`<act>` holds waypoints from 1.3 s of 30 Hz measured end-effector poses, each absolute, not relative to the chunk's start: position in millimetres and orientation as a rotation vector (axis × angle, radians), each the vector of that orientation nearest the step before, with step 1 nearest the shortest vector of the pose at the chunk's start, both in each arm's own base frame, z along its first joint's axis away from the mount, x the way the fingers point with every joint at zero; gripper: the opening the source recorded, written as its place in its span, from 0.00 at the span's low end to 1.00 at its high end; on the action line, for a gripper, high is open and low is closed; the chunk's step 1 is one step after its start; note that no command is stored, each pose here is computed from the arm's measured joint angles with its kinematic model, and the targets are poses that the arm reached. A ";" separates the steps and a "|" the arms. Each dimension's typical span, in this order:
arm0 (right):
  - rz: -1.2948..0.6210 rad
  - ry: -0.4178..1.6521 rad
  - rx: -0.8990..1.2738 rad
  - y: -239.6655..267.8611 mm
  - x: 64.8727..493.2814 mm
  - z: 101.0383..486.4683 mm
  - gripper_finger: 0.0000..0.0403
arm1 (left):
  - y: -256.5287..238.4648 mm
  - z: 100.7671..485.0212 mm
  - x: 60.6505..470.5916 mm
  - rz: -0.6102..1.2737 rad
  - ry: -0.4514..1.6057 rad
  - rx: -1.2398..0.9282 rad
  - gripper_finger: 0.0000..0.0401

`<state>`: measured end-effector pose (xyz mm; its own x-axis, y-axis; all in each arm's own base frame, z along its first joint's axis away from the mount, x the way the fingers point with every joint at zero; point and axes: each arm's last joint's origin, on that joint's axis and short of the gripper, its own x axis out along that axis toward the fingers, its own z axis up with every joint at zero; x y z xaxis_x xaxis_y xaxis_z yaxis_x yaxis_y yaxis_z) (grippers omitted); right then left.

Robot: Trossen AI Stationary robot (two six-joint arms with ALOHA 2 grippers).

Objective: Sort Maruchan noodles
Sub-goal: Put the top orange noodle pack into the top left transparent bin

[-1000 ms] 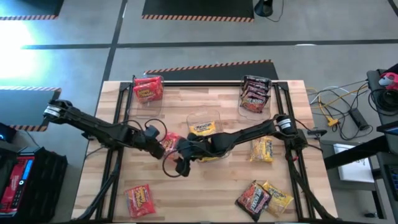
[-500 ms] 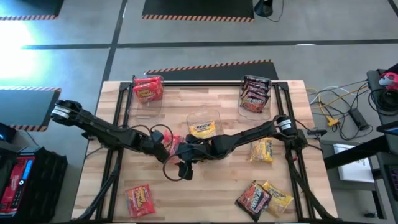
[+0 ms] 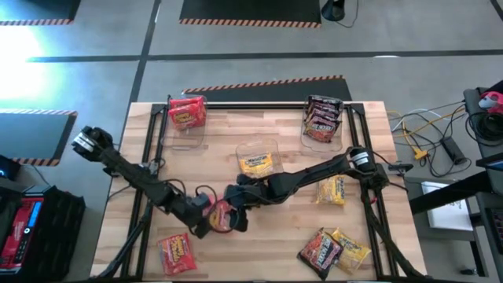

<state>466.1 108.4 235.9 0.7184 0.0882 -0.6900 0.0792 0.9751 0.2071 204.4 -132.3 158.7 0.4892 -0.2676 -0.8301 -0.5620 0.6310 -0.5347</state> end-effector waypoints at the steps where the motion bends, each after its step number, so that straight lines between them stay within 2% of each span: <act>1: 0.017 0.776 0.247 108.9 466.0 235.9 0.53 | -135.2 162.7 206.0 0.200 1.069 -0.910 0.49; 7: 0.092 0.832 0.376 117.2 462.7 234.0 0.53 | -139.8 181.7 216.3 0.213 0.955 -0.881 0.49; 17: 0.060 0.884 0.512 145.8 456.2 220.3 0.53 | -134.8 176.8 216.1 0.317 0.857 -0.835 0.49; 30: -0.007 0.902 0.574 159.6 457.2 204.1 0.53 | -165.1 149.6 259.1 0.289 0.888 -0.849 0.49; 39: 0.030 0.880 0.614 165.7 447.6 226.2 0.53 | -176.5 158.0 273.4 0.265 0.972 -0.734 0.49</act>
